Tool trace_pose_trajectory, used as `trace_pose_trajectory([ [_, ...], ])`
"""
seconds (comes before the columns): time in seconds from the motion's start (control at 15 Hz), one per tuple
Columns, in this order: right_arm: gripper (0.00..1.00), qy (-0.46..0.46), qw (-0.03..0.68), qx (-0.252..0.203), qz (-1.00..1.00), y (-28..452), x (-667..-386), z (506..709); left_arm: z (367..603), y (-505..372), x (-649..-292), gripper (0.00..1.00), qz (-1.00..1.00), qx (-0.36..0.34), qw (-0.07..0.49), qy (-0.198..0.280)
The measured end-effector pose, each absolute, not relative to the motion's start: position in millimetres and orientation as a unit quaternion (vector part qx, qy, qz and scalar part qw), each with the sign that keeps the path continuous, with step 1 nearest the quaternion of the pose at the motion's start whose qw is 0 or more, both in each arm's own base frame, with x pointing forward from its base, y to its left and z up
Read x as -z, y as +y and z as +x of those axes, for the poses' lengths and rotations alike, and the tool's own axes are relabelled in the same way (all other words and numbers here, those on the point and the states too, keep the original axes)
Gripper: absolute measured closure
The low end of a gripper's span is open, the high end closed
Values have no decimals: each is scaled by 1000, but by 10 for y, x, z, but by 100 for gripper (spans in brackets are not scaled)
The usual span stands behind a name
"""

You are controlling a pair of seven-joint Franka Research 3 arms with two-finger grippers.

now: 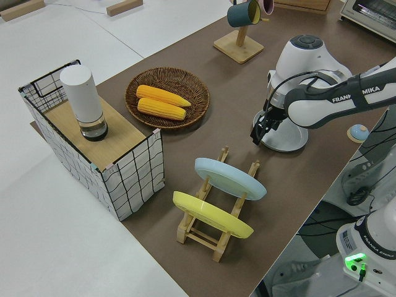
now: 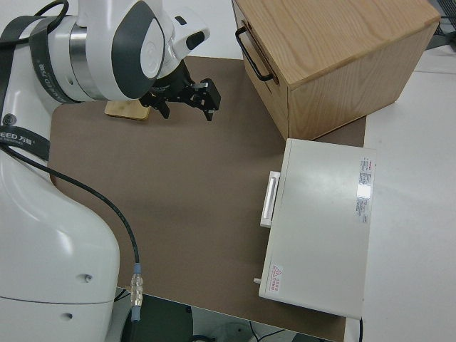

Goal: Pick gray plate from table and place it on lower plate rack with left arm
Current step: 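Grasp the gray plate rim with the left gripper and lift it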

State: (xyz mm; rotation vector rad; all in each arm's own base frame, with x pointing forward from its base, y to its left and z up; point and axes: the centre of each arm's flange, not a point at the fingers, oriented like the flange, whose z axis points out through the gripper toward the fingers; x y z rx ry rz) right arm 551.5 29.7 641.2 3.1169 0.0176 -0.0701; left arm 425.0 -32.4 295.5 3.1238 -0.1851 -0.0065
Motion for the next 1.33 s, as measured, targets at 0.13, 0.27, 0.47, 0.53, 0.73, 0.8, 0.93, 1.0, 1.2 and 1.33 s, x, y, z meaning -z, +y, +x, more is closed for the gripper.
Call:
trace_pose_trajectory([
  [0.13,1,6,12,22,1000,297,-6412,5515,4255,-334,-2875,1,998,3,6,-60],
  [0.27,1,6,12,22,1000,297,-6412,5515,4258,-333,-2873,9,998,2,6,-60],
  [0.47,1,6,12,22,1000,297,-6412,5515,4267,-321,-2907,27,998,-2,6,-58],
  [0.53,1,6,12,22,1000,297,-6412,5515,4269,-325,-2922,39,998,-4,6,-59],
  [0.73,1,6,12,22,1000,297,-6412,5515,4273,-331,-2960,71,998,-9,6,-59],
  [0.8,1,6,12,22,1000,297,-6412,5515,4274,-315,-2960,78,998,-9,7,-57],
  [0.93,1,6,12,22,1000,297,-6412,5515,4276,-300,-2961,81,998,-9,7,-56],
  [1.0,1,6,12,22,1000,297,-6412,5515,4275,-300,-2961,82,998,-9,7,-56],
  [1.2,1,6,12,22,1000,297,-6412,5515,4271,-313,-2971,88,998,-8,7,-58],
  [1.33,1,6,12,22,1000,297,-6412,5515,4265,-336,-2997,92,998,-9,7,-60],
])
